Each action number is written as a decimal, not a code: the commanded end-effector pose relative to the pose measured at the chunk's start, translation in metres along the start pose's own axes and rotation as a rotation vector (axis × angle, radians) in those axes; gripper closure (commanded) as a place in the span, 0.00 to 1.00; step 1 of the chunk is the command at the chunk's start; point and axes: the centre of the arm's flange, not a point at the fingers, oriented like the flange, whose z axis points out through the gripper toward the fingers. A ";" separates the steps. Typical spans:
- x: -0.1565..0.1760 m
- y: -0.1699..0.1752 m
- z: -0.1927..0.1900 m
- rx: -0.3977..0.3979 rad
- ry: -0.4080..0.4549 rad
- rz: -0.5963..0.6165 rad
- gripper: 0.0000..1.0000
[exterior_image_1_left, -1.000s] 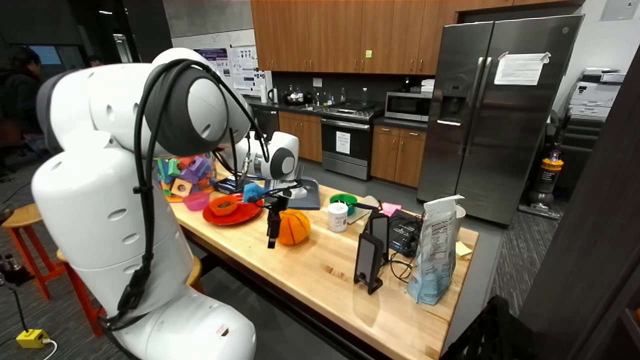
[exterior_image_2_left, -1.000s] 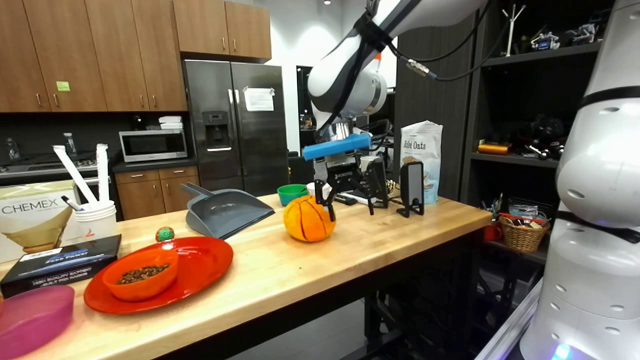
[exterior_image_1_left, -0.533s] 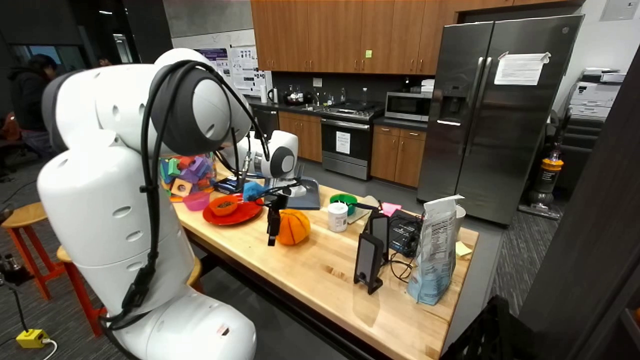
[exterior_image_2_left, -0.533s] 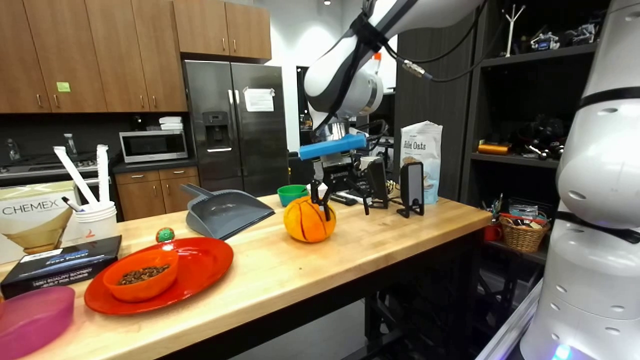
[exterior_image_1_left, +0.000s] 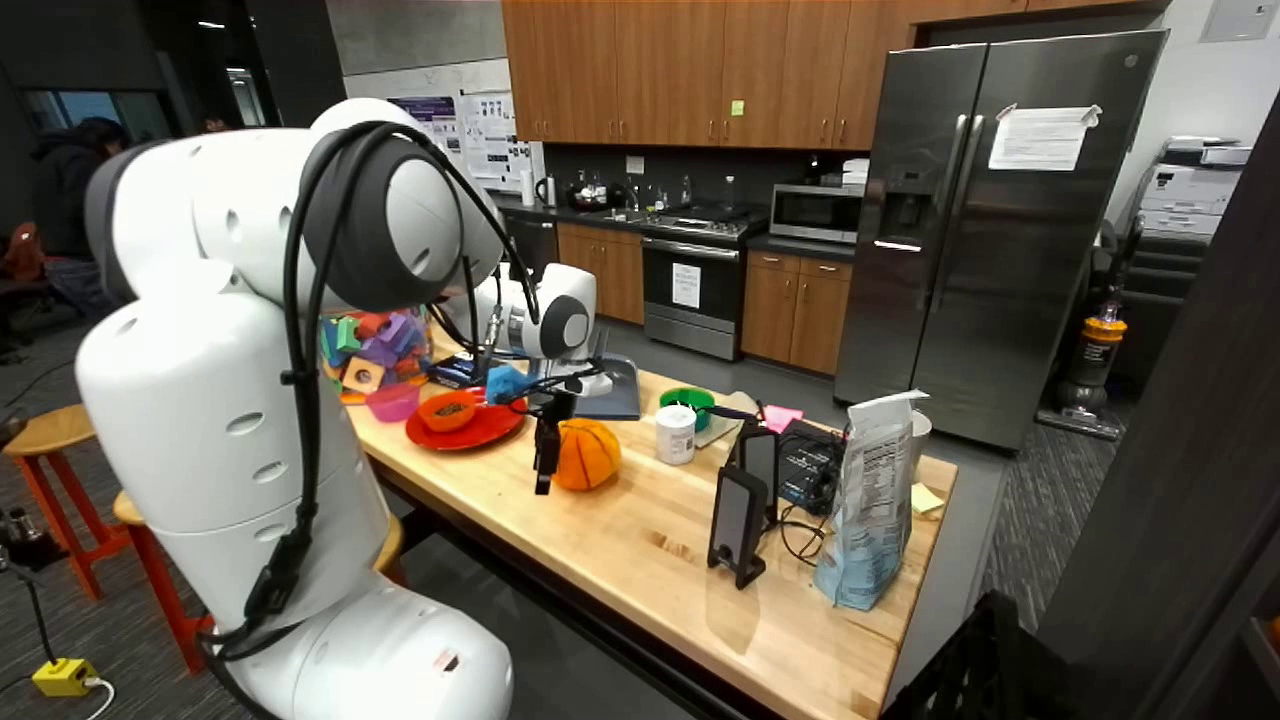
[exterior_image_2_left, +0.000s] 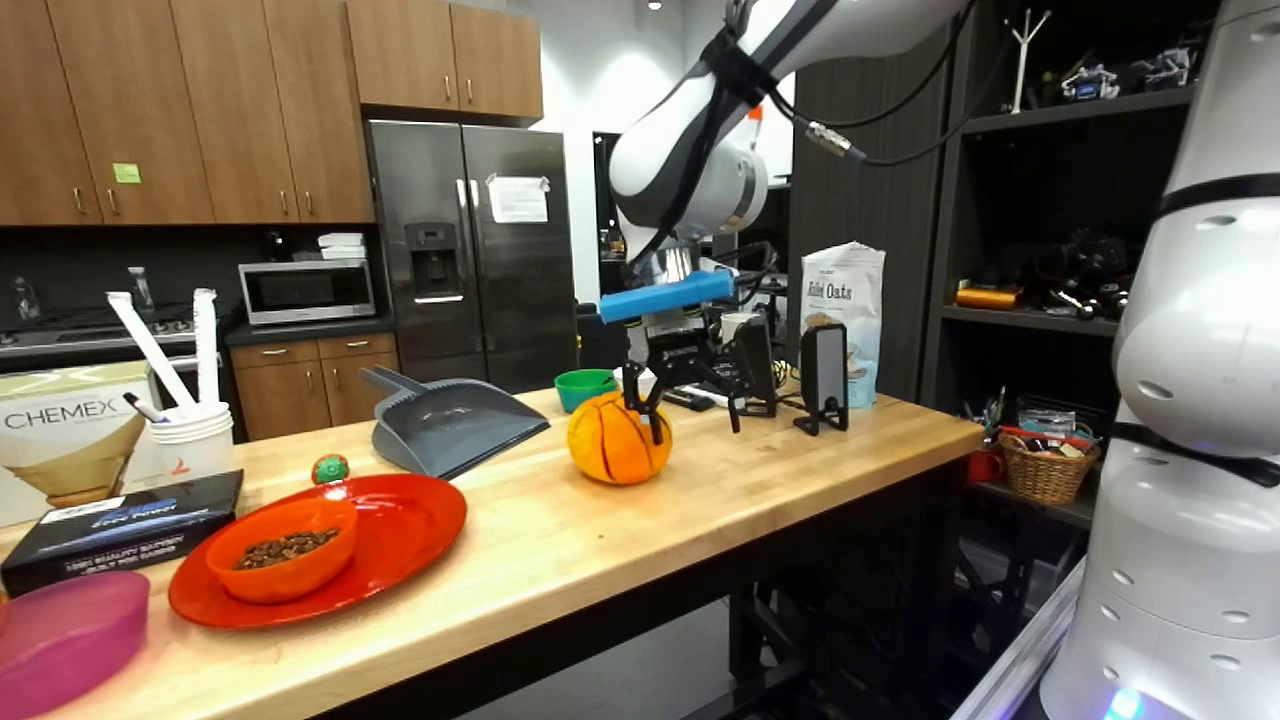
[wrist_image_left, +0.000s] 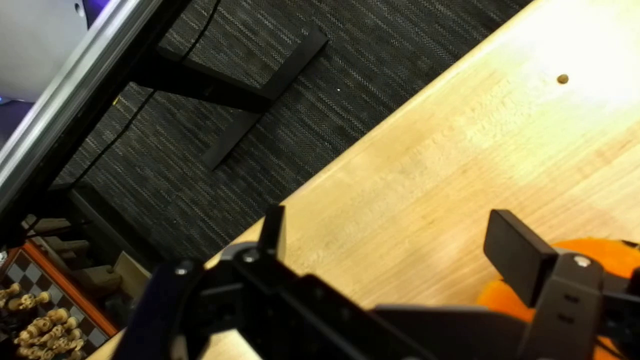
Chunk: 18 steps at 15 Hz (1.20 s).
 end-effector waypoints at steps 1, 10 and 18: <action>0.007 -0.009 0.007 0.002 0.033 0.021 0.00; 0.026 -0.048 0.012 0.018 0.201 -0.011 0.00; 0.026 -0.090 0.017 0.274 0.250 -0.202 0.00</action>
